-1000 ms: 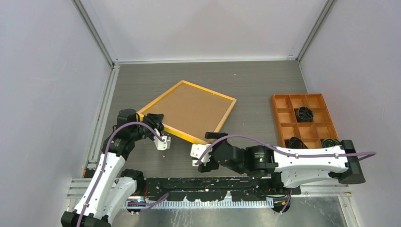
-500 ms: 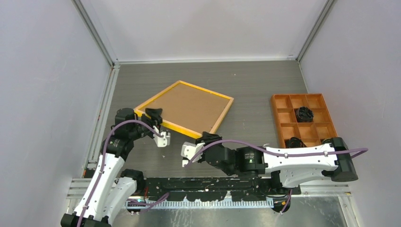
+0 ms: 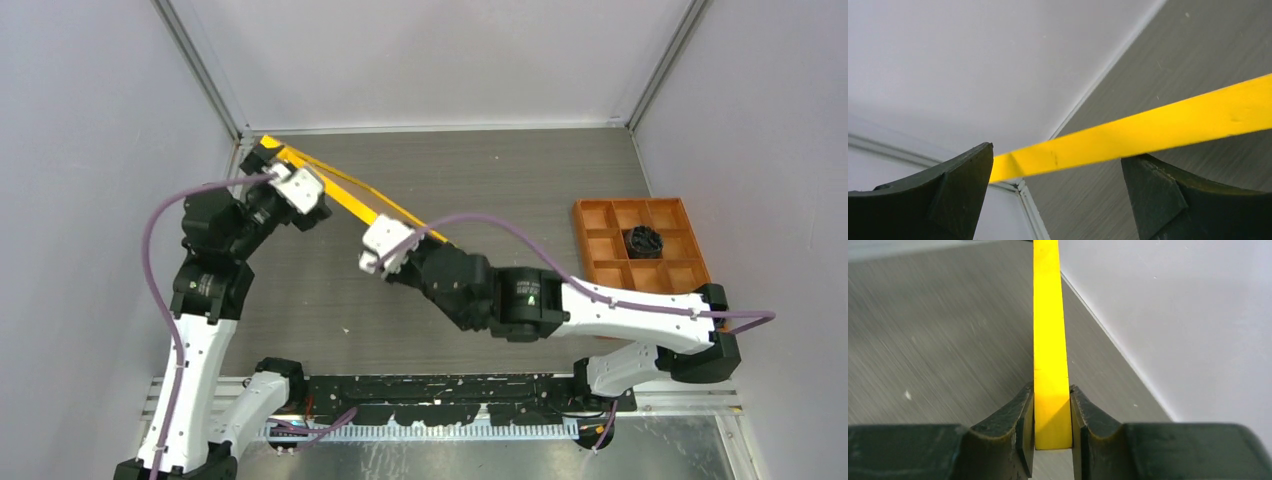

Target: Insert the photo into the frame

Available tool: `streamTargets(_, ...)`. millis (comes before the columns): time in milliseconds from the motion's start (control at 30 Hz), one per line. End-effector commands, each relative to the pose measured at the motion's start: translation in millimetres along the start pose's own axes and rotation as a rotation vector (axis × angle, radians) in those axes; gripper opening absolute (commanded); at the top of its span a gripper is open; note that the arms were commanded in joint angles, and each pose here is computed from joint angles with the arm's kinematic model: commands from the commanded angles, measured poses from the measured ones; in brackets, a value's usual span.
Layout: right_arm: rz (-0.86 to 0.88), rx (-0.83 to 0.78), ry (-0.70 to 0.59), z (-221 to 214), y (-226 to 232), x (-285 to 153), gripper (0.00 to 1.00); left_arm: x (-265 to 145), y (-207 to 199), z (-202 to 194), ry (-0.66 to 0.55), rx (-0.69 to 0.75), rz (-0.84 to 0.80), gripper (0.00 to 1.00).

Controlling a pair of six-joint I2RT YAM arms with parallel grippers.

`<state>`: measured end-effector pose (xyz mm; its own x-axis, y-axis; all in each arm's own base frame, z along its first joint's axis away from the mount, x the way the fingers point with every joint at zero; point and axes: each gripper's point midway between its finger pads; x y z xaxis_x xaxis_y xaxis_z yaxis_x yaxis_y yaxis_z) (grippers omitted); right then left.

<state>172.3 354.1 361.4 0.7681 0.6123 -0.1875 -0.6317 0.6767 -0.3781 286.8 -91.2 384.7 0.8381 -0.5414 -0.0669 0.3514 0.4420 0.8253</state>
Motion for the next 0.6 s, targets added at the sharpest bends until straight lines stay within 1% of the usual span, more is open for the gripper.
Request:
streamTargets(0, 0.011, 0.401, -0.083, 52.9, -32.5, 6.3, 0.01, -30.3, 83.5, 50.0, -0.079, -0.275, 0.296, 1.00)
streamTargets(67, 0.034, 0.557, -0.098, 59.5, -52.5, 12.1, 0.01, -34.9, 89.9, 56.3, -0.075, -0.316, 0.297, 1.00)
streamTargets(133, 0.037, 0.708, -0.103, 56.9, -75.5, 17.5, 0.01, -31.5, 82.4, 53.2, -0.030, -0.371, 0.235, 1.00)
streamTargets(200, 0.021, 0.815, -0.084, 44.4, -96.7, 23.3, 0.01, -27.2, 67.6, 45.3, 0.028, -0.416, 0.157, 1.00)
streamTargets(233, -0.015, 0.873, -0.067, 32.9, -112.1, 27.3, 0.01, -25.3, 62.5, 43.4, 0.042, -0.432, 0.131, 1.00)
streamTargets(433, -0.104, 1.111, -0.019, -5.0, -176.0, 34.6, 0.01, -11.9, 38.5, 31.9, 0.095, -0.503, 0.018, 1.00)
streamTargets(500, -0.147, 1.203, -0.013, -13.7, -202.1, 34.6, 0.01, -6.4, 30.8, 23.0, 0.134, -0.520, -0.014, 1.00)
streamTargets(567, -0.177, 1.290, 0.023, -27.9, -219.0, 34.4, 0.01, -1.3, 23.4, 11.1, 0.180, -0.535, -0.037, 1.00)
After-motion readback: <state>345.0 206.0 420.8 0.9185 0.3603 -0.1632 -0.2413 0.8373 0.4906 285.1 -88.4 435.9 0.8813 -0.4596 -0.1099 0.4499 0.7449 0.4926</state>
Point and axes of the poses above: each gripper's point midway between its finger pads, its own x axis out along the fingers, its own y axis along the line the jaws close on, z = x × y, and after that the axes turned 11 degrees about x, right-handed
